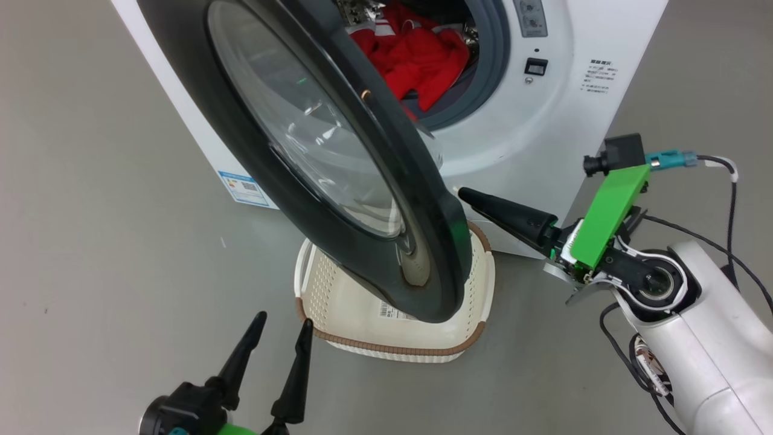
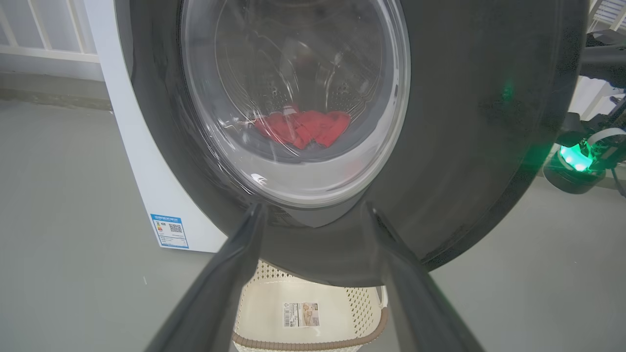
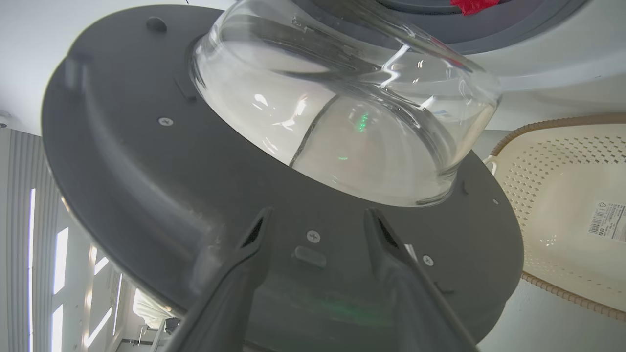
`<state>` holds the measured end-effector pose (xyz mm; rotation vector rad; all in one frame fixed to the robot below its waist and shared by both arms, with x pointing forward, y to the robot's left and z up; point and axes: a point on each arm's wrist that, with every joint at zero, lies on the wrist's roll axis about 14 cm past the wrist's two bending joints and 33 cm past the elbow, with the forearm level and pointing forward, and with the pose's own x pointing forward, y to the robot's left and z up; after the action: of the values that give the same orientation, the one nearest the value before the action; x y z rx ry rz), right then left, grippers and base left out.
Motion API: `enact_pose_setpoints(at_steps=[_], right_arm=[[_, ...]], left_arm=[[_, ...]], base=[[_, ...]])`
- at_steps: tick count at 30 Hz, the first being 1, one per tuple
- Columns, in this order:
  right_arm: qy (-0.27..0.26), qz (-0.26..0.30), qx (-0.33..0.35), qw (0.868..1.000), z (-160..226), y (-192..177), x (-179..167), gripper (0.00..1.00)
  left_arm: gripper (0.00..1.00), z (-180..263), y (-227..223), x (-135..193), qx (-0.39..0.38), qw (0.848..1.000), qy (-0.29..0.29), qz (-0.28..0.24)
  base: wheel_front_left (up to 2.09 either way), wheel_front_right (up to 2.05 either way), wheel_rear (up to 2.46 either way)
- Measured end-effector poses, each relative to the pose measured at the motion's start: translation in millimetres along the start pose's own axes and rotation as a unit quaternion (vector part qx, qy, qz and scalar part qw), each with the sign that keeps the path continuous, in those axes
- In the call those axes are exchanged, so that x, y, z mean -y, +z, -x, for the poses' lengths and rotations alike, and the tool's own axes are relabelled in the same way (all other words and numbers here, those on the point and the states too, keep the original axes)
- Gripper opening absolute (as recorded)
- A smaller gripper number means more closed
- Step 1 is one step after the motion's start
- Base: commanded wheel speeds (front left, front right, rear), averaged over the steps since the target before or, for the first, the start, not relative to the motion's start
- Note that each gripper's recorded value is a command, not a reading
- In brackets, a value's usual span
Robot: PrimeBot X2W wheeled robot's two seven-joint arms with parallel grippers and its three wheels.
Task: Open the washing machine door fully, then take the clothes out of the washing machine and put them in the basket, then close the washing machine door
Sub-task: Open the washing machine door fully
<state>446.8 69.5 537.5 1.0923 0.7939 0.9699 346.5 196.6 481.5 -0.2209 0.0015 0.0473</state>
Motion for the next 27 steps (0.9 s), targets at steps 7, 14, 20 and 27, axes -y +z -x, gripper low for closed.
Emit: enact_pose_setpoints(at_steps=[7,14,20,27], right_arm=[[-0.042,0.011,0.050,0.998,19,11,26,1.00],[-0.101,0.010,0.102,0.990,53,10,64,1.00],[-0.152,0.035,0.141,0.978,82,6,90,1.00],[-0.200,0.109,0.174,0.958,106,6,110,1.00]], left_arm=[[1.00,-4,-2,-1,-0.002,1.000,0.000,0.000],[1.00,-10,-6,1,-0.007,1.000,-0.005,0.002],[1.00,-14,-7,5,-0.008,1.000,-0.015,0.004],[1.00,-17,-10,7,-0.012,1.000,-0.017,0.005]], base=[[0.00,0.00,0.00],[0.00,0.00,0.00],[0.00,0.00,0.00],[0.00,0.00,0.00]])
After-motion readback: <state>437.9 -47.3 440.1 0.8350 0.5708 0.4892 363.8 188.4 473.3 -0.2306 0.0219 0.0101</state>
